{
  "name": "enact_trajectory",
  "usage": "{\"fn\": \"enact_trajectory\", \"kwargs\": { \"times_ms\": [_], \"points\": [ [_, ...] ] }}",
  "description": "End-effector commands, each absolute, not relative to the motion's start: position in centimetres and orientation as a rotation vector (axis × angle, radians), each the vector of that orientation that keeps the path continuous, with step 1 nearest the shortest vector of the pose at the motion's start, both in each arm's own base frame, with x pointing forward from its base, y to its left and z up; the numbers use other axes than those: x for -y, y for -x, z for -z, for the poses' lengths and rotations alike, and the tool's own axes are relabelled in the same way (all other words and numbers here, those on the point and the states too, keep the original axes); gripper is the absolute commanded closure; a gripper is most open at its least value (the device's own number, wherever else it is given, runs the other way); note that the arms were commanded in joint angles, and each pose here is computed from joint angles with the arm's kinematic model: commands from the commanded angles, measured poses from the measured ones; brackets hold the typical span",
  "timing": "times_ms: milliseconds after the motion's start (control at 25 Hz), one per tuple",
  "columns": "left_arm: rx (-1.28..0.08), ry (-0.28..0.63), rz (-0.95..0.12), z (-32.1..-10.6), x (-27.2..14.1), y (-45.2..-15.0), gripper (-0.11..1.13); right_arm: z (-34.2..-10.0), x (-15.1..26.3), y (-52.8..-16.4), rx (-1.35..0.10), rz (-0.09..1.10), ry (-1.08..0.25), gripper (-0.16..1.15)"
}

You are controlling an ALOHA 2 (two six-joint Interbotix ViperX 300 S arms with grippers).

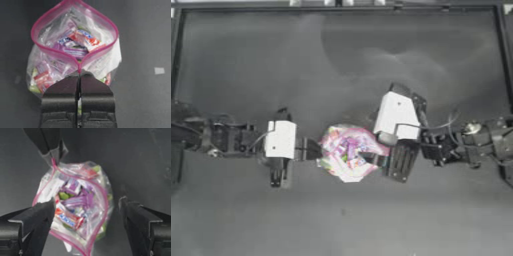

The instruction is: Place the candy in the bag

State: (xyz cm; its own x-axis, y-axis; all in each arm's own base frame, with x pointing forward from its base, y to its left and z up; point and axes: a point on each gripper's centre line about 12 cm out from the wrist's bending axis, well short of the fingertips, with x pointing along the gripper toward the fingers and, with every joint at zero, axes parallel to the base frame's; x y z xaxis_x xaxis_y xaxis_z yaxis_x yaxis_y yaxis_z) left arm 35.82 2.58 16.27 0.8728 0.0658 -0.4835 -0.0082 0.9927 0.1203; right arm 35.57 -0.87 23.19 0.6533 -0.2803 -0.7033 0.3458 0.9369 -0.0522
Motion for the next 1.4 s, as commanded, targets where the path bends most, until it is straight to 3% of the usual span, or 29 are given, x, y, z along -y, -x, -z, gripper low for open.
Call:
{"fn": "enact_trajectory", "kwargs": {
  "times_ms": [40, 400, 1400],
  "points": [
    [-0.416, -0.125, -0.047, -19.6, -2.7, -35.8, 0.98, -25.1, 0.8, -35.1, -0.726, 0.346, -0.099, -0.03],
    [-0.397, -0.125, -0.061, -20.5, -3.1, -34.5, 0.98, -25.8, 0.9, -34.3, -0.704, 0.344, -0.108, -0.03],
    [-0.416, -0.119, -0.074, -19.8, -3.3, -32.1, 0.98, -26.0, 0.3, -34.4, -0.695, 0.326, -0.109, -0.03]
  ]
}}
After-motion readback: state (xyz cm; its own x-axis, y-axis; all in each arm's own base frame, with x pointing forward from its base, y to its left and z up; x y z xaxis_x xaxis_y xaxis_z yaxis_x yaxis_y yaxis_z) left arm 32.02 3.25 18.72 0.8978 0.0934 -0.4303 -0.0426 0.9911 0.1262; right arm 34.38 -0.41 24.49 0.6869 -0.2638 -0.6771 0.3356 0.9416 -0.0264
